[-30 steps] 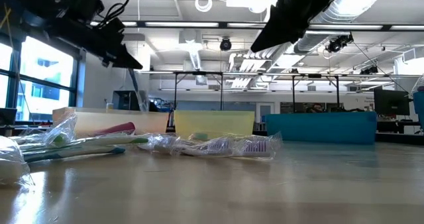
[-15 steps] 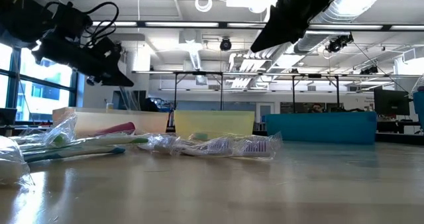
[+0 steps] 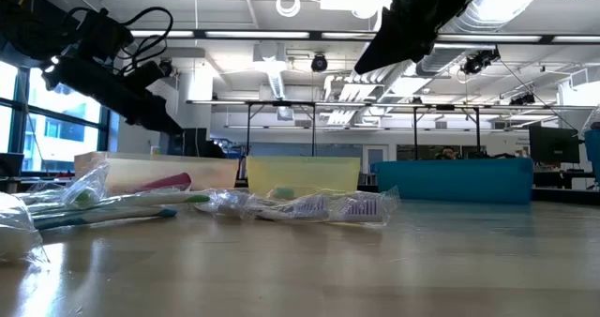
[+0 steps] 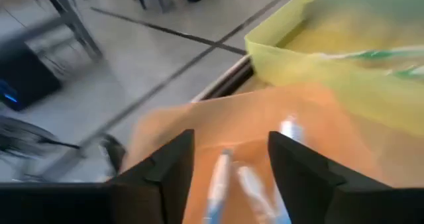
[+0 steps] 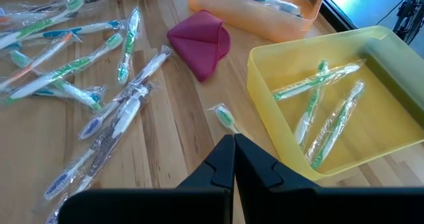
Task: Pick & Place Toothbrushes
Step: Put the green toothbrush into the yellow bin
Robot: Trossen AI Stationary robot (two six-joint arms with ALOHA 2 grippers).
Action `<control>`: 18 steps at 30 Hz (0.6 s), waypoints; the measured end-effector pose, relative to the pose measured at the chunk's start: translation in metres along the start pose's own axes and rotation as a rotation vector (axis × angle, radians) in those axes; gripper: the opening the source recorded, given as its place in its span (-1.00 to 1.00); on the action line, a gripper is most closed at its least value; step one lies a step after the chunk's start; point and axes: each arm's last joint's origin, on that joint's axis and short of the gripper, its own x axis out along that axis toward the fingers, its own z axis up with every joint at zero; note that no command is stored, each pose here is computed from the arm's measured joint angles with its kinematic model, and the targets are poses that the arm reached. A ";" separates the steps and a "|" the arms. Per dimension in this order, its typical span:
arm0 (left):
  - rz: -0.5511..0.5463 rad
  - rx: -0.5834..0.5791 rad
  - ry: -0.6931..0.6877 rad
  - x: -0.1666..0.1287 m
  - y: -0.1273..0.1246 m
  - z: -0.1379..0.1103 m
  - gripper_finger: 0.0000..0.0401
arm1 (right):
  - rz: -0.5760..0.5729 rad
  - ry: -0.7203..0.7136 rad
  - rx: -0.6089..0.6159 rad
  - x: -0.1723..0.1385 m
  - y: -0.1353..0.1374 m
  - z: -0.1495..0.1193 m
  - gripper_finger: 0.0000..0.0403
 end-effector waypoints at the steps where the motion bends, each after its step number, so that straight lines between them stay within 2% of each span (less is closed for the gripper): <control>1: 0.013 0.034 -0.005 0.000 0.001 0.001 0.00 | 0.000 0.000 0.000 0.000 0.000 0.000 -0.99; 5: 0.024 0.086 -0.033 0.000 0.001 0.004 0.05 | 0.000 0.000 0.000 0.000 0.000 0.000 -0.99; 18: -0.066 -0.066 -0.036 0.000 -0.002 0.002 0.06 | -0.005 0.000 -0.028 0.000 -0.001 0.000 -0.99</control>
